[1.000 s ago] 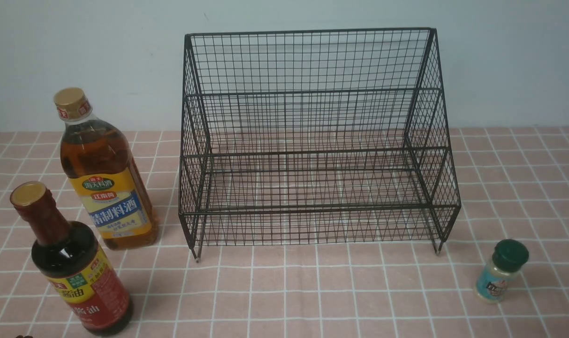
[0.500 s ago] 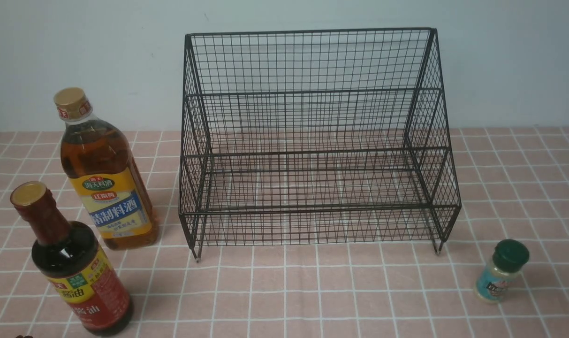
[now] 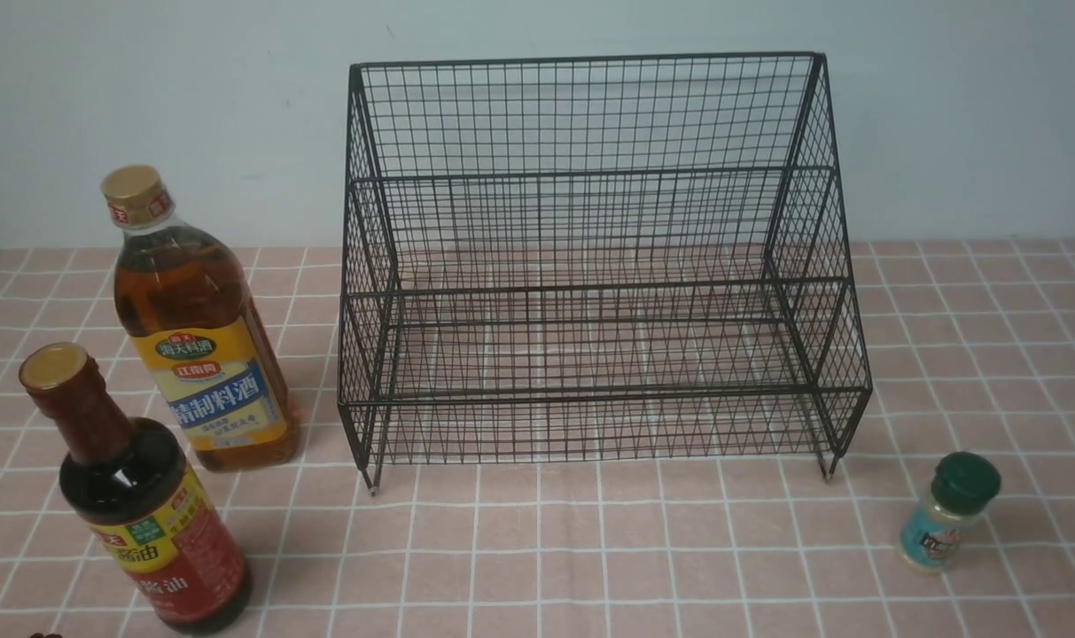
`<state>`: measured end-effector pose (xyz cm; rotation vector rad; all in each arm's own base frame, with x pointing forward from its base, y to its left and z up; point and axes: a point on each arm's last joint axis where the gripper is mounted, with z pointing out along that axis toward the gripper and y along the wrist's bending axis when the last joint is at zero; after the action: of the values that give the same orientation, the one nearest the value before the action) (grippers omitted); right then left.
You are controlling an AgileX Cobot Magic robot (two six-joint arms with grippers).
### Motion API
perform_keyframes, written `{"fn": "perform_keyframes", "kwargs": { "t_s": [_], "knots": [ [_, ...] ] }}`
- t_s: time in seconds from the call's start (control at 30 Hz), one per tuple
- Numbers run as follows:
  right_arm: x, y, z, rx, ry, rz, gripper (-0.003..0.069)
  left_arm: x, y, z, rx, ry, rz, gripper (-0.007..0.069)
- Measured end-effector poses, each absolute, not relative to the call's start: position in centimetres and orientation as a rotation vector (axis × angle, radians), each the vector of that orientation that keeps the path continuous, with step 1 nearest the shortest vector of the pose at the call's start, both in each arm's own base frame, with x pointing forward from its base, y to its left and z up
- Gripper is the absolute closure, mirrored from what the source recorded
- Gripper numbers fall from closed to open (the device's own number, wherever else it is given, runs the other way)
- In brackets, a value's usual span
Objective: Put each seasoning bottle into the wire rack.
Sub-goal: Use the right arm to grab the condiment bottle closest to it
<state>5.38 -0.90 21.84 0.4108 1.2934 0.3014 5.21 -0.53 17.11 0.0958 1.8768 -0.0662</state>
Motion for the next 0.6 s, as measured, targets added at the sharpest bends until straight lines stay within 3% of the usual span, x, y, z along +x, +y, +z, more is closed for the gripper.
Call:
{"fn": "perform_keyframes", "kwargs": {
  "t_s": [0.23,0.4,0.6],
  "knots": [
    [5.9,-0.7,24.1,0.239,1.301,0.14,0.0673,5.2,-0.5,17.1,0.096,1.877,-0.066,0.0632],
    [9.0,-0.7,24.9,0.169,1.436,0.06,0.0673,5.2,-0.5,17.1,0.096,1.877,-0.066,0.0632],
    [13.3,0.2,25.0,0.044,1.511,0.085,0.0666,5.2,-0.5,17.1,0.096,1.877,-0.066,0.0632]
  ]
}}
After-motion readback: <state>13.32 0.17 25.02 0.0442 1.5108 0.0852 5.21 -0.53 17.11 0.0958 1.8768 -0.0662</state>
